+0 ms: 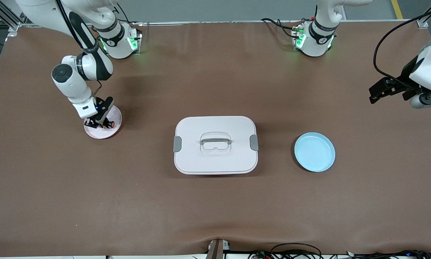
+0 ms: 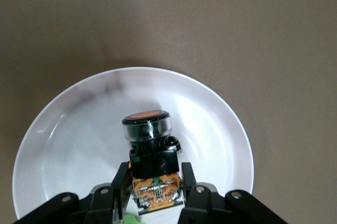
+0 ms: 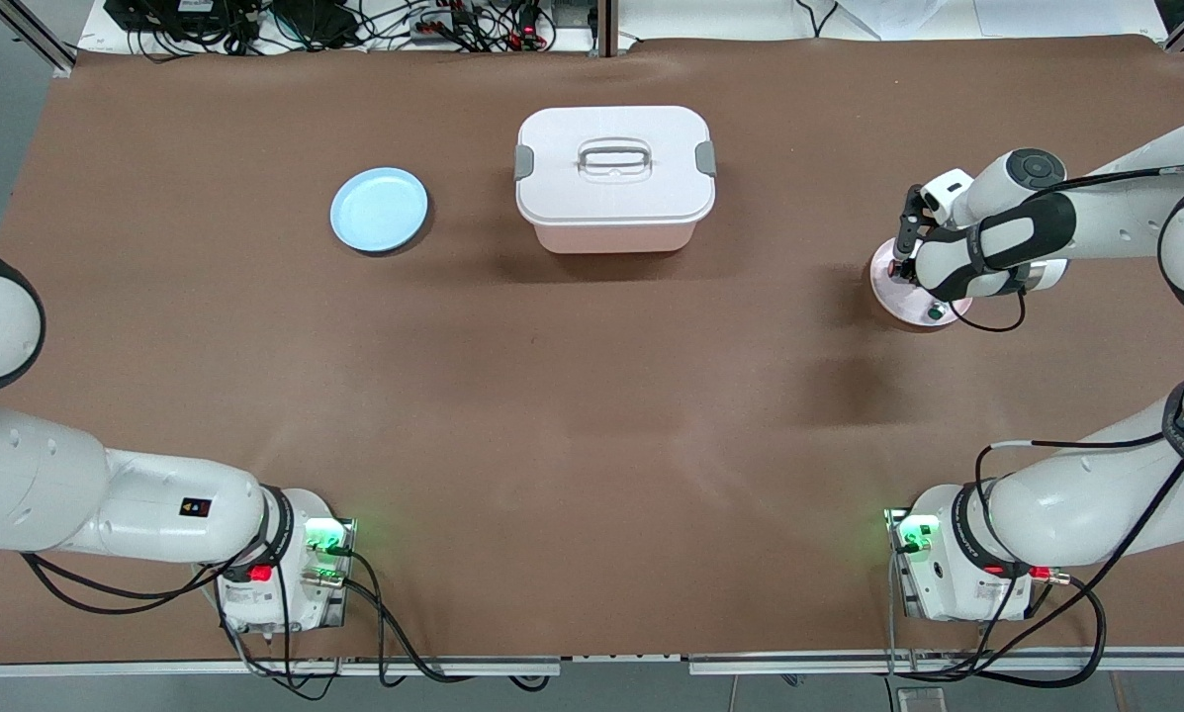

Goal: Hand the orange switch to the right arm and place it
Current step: 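Lower the switch onto the pink plate and open the right gripper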

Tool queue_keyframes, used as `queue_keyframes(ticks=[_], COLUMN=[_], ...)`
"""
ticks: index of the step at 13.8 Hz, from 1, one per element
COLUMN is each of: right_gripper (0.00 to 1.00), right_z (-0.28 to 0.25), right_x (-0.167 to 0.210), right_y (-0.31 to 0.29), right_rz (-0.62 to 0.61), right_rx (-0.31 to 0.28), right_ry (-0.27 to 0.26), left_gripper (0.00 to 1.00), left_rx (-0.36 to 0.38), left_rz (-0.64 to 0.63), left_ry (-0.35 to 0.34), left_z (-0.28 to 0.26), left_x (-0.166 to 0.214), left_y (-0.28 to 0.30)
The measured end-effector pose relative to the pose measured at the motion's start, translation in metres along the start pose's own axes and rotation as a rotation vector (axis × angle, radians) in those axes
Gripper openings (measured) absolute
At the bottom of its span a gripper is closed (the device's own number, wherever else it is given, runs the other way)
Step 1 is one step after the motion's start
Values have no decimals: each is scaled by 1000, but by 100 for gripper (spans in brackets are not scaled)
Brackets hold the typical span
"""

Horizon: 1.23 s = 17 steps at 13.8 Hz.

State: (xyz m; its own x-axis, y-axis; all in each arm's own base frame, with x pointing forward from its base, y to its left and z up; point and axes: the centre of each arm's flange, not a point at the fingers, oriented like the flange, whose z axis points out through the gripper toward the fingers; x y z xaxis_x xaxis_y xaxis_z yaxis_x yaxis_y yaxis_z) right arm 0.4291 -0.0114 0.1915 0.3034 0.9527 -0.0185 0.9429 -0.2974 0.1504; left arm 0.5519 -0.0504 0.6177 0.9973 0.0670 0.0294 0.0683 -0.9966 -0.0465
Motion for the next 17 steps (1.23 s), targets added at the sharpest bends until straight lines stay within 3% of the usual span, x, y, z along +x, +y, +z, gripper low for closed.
queue_keyframes(ticks=[3, 9, 17], right_gripper=[43, 99, 100], right_z=[2, 3, -13], right_x=[-1, -9, -7], right_y=[-1, 2, 14], right_rz=[5, 24, 50], right_rx=[5, 5, 76], right_ry=[-3, -6, -32], left_gripper=[100, 100, 100], left_rx=[0, 0, 0], left_rz=[0, 1, 45], left_ry=[0, 0, -1], left_z=[0, 0, 0], left_x=[0, 0, 0], left_y=[0, 0, 0])
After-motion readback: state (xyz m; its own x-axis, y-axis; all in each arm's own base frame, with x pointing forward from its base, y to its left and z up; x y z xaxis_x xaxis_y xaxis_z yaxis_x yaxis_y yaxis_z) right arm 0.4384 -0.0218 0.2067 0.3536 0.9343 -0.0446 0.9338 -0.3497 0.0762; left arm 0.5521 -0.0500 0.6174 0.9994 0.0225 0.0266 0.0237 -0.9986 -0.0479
